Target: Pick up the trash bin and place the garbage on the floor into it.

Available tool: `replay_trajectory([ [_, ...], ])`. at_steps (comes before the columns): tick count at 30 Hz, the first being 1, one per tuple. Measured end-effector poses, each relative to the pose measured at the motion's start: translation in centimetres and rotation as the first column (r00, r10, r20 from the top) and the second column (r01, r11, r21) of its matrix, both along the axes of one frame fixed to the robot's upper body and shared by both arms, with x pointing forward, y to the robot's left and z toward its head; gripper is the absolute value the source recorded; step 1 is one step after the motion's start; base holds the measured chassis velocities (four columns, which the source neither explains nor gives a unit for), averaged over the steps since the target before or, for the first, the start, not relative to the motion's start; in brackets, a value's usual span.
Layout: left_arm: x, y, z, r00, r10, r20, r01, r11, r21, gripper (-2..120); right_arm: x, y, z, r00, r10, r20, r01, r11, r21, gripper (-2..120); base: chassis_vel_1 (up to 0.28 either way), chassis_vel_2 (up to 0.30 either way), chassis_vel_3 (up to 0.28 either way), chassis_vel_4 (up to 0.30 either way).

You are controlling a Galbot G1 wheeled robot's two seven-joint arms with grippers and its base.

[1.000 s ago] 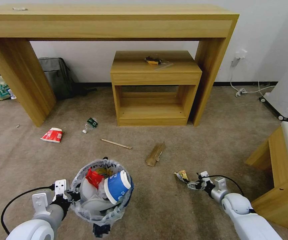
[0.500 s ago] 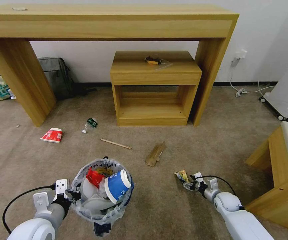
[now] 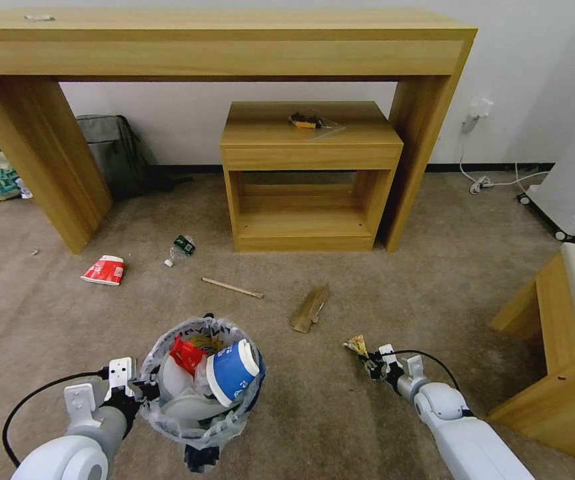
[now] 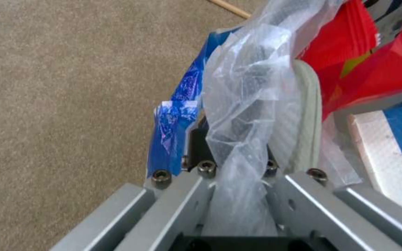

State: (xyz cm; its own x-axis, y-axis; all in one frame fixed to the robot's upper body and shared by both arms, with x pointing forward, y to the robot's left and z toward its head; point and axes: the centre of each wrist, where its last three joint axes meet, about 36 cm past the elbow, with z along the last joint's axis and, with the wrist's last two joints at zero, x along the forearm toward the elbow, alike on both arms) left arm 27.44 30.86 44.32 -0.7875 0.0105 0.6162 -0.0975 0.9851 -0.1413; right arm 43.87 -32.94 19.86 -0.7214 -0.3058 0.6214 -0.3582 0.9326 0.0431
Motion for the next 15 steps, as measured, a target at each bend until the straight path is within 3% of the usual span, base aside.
replay_trajectory([
  [12,0.2,0.3,0.1,1.000,-0.008,0.004,0.008,1.000,0.001,0,0.1,-0.5,3.6,0.994,-0.001,0.107,0.004,1.000,-0.020,0,0.000,0.000,0.000,0.000],
  [15,0.4,0.4,0.1,1.000,-0.012,0.005,0.012,1.000,0.005,0,0.0,-0.8,7.0,0.981,0.021,0.192,-0.017,1.000,-0.026,0,0.000,0.000,0.000,0.000],
])
